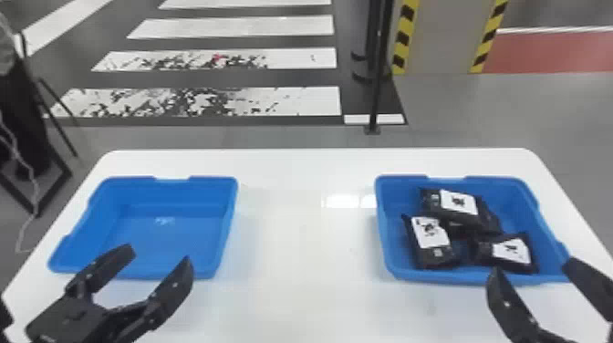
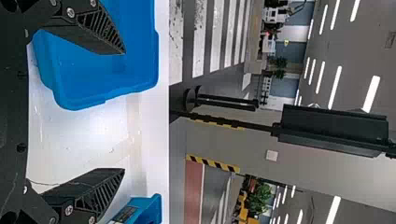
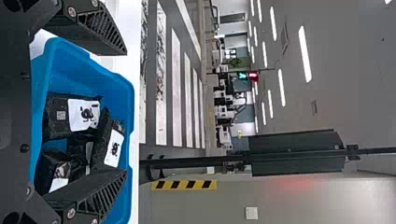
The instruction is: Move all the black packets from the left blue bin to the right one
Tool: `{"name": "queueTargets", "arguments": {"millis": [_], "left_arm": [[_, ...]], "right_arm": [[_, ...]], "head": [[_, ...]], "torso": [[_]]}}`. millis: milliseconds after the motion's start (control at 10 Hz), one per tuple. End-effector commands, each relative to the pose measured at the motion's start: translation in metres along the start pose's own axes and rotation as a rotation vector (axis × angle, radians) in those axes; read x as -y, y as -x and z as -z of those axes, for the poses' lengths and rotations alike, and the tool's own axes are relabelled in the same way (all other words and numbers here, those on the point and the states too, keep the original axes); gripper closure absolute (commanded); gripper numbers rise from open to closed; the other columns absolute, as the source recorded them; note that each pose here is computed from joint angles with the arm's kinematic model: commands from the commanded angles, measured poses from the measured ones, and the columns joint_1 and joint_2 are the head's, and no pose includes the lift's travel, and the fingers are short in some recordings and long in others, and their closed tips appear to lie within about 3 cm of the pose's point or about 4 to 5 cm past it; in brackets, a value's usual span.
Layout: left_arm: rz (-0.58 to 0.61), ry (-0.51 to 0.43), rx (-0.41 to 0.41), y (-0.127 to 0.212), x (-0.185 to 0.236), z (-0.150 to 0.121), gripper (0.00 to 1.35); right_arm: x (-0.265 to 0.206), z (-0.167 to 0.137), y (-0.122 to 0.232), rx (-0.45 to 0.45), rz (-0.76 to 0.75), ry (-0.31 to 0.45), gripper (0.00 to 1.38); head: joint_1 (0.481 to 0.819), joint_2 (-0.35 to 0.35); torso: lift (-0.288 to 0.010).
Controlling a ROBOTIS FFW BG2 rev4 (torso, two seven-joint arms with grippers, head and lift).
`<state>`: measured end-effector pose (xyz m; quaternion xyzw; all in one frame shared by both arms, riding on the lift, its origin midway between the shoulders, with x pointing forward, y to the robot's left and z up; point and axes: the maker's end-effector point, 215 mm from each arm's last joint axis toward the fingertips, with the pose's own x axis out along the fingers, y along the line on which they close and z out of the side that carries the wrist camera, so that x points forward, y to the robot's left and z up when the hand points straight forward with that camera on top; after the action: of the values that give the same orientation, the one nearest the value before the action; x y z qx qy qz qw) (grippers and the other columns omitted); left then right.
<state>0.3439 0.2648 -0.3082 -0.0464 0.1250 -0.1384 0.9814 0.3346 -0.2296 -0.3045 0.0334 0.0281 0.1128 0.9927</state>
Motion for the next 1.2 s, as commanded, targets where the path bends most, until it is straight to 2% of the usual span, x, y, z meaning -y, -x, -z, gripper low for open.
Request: {"name": "queueTargets", "arguments": {"millis": [0, 1100], "left_arm": [[0.001, 0.003, 0.003, -0.0004, 0.0003, -0.0008, 0.15], [0.005, 0.011, 0.007, -0.0006, 0.0015, -0.0017, 0.15]], "right_arm": [[0.0005, -0.0001, 0.0001, 0.001, 0.003, -0.002, 0.13], [-0.0005, -0.0063, -0.0002, 0.019, 0.001, 0.003, 0.13]], "head": [[0.695, 0.06], [0.695, 0.058]], "torso": [[-0.154], [-0.154]]}}
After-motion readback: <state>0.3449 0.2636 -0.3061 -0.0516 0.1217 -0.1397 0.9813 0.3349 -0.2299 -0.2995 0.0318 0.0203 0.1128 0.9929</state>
